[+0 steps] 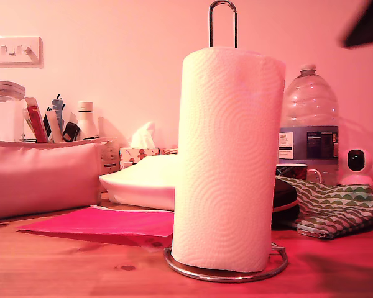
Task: Insert the paper towel roll into the metallic stand.
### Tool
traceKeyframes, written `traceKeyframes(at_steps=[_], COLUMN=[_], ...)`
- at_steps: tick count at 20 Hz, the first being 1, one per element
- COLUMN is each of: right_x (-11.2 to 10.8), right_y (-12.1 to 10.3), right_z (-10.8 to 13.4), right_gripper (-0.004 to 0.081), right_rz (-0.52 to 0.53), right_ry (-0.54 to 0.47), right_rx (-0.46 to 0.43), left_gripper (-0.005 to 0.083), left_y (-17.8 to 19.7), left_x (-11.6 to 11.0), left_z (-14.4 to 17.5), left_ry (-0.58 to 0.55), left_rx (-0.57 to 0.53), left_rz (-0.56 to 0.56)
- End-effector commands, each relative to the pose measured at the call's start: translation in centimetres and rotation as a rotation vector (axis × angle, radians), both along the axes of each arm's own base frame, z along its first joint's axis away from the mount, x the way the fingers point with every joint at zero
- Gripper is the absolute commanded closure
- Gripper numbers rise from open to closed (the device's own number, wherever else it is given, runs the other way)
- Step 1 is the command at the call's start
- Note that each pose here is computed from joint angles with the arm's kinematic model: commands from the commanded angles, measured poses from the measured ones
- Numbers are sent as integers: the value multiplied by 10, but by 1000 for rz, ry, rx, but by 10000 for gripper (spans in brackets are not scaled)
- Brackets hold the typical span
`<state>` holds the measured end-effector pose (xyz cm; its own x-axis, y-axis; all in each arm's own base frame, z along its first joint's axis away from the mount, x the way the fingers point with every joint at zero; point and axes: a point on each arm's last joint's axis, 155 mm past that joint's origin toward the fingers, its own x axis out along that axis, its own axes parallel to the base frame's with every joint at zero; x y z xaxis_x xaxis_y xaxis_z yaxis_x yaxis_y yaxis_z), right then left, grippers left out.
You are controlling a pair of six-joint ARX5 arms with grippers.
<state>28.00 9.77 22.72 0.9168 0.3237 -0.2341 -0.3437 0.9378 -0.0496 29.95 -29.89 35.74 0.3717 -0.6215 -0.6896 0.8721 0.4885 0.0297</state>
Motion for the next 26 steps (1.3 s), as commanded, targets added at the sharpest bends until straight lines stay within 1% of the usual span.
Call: traceKeyframes(at_steps=[1,3,6,10,12,14,16,18,21,24,26], right_x=[2,2,2,1,1,1,1,2,5,8,9], right_y=[-11,-22,-32,-35,-35,-35,-35,-35,-40,-51,-68], right_z=[-1,3,9,10,10,9,10,7,5,-1,4], right_gripper=[782,782,782,782,782,782,782,782,782,782,782], right_rz=[-38,-73,-104,-114,-114,-114,-114,-113,-130,-172,-243], right_ry=[-13,-29,-51,-56,-54,-53,-57,-66,-83,-81,-107], right_rx=[5,8,7,8,8,8,8,-9,-3,-2,-4], left_gripper=[792,792,792,792,792,792,792,792,792,792,792], left_y=[5,10,17,21,24,30,42,54,73,103,125], left_x=[4,11,21,21,19,20,22,26,30,33,30], left_z=[13,16,6,-14,-23,-29,-37,-46,-62,-78,-86], left_ry=[-28,-29,-9,0,-1,-36,-65,-101,-148,-208,-247], left_rx=[-40,-55,-53,-65,-91,-115,-136,-157,-191,-205,-219], left_rz=[24,52,89,104,130,163,226,270,328,433,503])
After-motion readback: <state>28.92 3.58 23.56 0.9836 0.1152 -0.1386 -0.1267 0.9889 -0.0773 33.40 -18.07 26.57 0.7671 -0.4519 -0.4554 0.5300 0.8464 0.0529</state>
